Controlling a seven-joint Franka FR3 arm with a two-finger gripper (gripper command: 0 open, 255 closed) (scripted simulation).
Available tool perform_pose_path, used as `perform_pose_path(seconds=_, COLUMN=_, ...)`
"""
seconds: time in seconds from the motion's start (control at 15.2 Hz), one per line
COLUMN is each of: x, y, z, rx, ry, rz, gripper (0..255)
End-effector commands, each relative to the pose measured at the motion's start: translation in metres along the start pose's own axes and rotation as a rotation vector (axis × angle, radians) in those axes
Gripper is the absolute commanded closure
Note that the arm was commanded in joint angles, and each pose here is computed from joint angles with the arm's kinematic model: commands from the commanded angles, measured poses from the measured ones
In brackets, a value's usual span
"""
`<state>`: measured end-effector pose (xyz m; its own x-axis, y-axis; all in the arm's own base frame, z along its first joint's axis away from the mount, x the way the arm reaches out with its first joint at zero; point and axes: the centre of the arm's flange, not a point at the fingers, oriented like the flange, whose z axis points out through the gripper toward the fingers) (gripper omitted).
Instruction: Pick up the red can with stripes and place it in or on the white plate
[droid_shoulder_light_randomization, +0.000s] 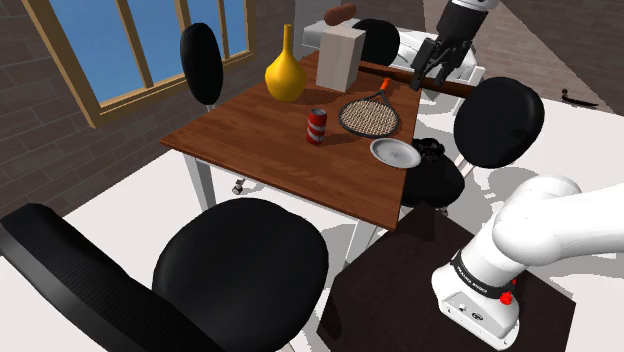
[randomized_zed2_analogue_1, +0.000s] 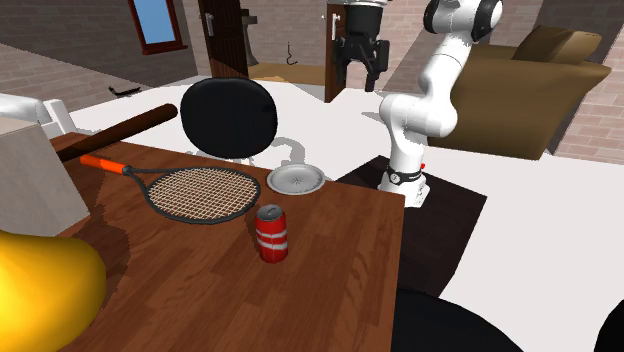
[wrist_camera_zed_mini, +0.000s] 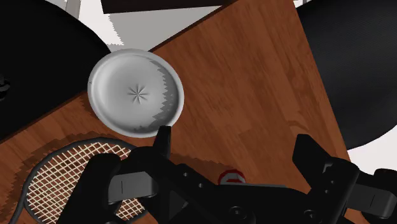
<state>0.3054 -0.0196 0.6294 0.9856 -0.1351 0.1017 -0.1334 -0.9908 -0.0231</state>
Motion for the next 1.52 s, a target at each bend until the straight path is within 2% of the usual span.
perform_pose_path(seconds=0.0, x=0.0, y=0.0, z=0.0, rx=0.0, ry=0.0, rz=0.0, gripper=0)
perform_pose_path(seconds=1.45, x=0.229, y=-0.037, z=0.175, rx=0.121, ry=-0.018, rz=-0.045, gripper=0)
